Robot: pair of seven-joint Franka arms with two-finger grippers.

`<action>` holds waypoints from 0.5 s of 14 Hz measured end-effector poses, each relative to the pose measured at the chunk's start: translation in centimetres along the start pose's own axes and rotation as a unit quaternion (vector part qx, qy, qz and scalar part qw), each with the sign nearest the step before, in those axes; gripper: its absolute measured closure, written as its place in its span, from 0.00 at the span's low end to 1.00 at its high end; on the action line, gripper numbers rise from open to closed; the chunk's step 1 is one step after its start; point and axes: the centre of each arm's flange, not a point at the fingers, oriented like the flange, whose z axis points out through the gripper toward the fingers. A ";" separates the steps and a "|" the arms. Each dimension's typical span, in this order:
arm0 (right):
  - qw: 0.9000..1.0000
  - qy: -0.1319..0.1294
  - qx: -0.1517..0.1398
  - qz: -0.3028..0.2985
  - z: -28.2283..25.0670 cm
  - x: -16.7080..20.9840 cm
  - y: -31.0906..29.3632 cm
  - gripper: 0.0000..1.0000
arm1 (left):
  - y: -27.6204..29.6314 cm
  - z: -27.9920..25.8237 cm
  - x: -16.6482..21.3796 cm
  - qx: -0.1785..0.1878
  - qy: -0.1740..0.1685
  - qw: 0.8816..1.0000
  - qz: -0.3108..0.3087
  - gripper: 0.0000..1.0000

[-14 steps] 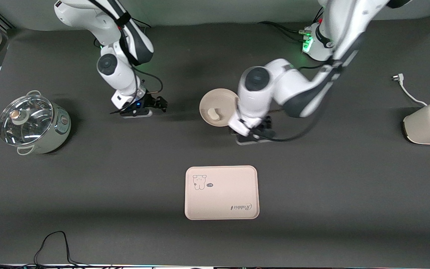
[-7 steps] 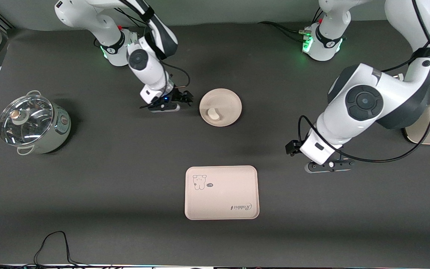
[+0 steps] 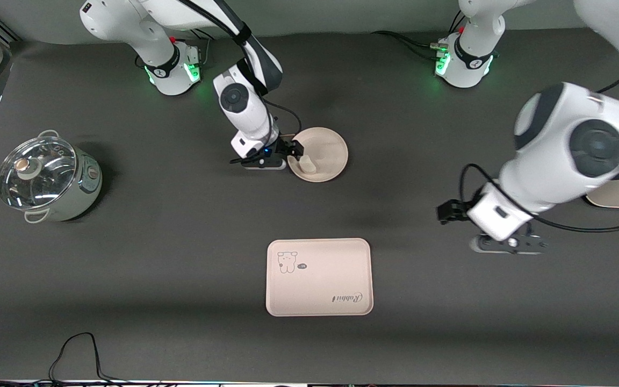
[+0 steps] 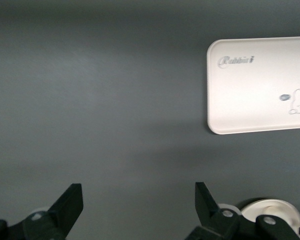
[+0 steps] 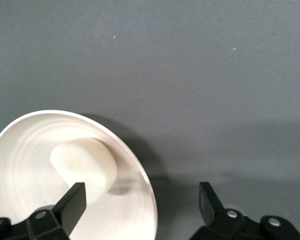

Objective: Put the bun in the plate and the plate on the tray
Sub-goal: 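Withdraw the left gripper while the right gripper moves to the plate rim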

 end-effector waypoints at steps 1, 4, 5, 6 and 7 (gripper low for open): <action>1.000 -0.001 -0.001 0.000 0.3 0.1 -0.1 0.00 | -1.9 -0.6 0.2 0.002 0.002 1.000 0.011 0.00; 1.000 -0.004 -0.007 0.002 1.0 0.1 0.2 0.00 | -6.3 -3.1 -0.7 0.012 -0.008 0.999 0.033 0.00; 1.000 -0.006 -0.009 0.002 1.2 0.0 0.3 0.00 | -7.3 -4.3 -1.4 0.020 -0.013 0.999 0.036 0.00; 1.000 -0.008 -0.012 0.001 1.5 -0.2 0.4 0.00 | -8.0 -5.4 -2.1 0.024 -0.015 0.999 0.039 0.00; 1.000 -0.010 -0.015 -0.002 1.8 -0.6 0.4 0.00 | -8.4 -6.4 -2.8 0.027 -0.015 0.999 0.042 0.00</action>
